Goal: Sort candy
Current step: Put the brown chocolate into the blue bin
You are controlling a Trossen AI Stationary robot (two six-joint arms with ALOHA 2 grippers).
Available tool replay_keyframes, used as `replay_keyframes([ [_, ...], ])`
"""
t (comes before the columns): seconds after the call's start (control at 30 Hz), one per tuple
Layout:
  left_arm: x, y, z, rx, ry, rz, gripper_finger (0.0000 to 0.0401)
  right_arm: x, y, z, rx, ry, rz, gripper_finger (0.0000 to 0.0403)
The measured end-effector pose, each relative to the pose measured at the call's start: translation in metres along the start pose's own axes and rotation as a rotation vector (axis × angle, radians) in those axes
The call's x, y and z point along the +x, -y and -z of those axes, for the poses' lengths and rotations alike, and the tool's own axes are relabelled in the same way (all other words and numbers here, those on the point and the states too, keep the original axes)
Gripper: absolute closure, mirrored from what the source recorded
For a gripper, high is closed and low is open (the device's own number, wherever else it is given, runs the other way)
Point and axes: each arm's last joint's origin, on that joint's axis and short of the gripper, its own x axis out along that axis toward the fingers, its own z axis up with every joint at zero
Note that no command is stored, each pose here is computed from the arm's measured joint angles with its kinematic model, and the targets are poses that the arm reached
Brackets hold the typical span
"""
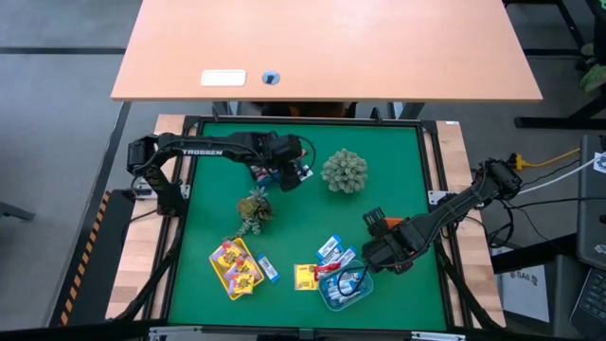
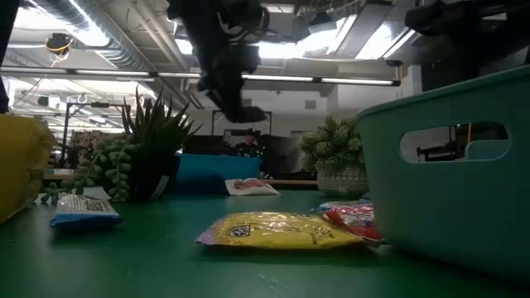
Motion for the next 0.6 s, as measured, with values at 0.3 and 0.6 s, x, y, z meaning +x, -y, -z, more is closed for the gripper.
replay_keyframes([
  [0.3,0.002,-0.018,0.014,0.030,-0.160,-0.116,0.0290,0.000,0.005,-0.007,-0.123,0.069,0.071,0.0205],
  [0.6,0.005,-0.029,0.013,0.002,-0.166,-0.134,0.0244,0.005,0.034,-0.015,-0.148,0.139,0.096,0.0205],
])
